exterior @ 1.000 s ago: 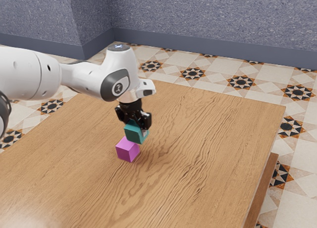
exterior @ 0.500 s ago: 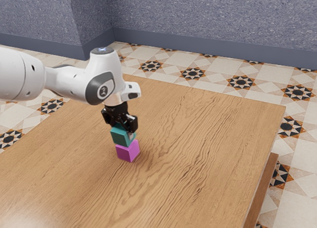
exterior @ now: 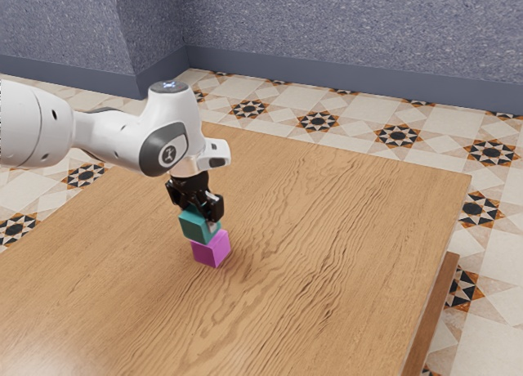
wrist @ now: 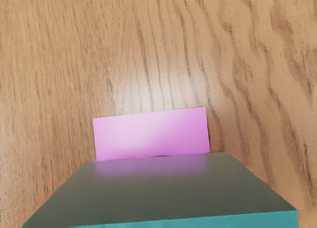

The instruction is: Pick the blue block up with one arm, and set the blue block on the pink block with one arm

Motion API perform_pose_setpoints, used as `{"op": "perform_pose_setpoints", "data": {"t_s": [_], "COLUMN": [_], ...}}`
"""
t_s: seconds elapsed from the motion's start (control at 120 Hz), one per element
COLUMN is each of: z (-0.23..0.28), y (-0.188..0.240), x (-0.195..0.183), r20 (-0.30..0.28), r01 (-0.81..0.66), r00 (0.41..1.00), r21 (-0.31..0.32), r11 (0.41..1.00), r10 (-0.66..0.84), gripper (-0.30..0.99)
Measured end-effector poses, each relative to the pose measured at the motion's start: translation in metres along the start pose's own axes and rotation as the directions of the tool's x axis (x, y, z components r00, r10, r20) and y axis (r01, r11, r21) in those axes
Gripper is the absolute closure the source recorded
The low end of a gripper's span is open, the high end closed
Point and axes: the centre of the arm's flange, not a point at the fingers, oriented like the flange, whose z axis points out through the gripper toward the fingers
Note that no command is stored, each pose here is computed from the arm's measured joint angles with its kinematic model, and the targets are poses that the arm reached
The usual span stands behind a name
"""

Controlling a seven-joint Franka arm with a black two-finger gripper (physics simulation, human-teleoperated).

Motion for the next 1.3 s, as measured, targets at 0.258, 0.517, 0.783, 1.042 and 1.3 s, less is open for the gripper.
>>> {"op": "perform_pose_setpoints", "data": {"t_s": [0.258,0.517,0.783,1.042,1.3], "z": [0.007,0.016,0.021,0.023,0.03], "y": [-0.002,-0.002,-0.002,-0.003,-0.004], "x": [0.013,0.016,0.017,0.019,0.019], "r20": [0.002,0.017,0.019,0.018,0.025], "r01": [-0.027,-0.041,-0.023,-0.016,-0.017], "r00": [1.0,0.999,1.0,1.0,1.0], "r21": [0.006,0.002,-0.024,-0.029,-0.03], "r11": [1.0,0.999,0.999,0.999,0.999], "r10": [0.027,0.041,0.023,0.017,0.018], "gripper": [0.35,0.35,0.35,0.34,0.21]}}
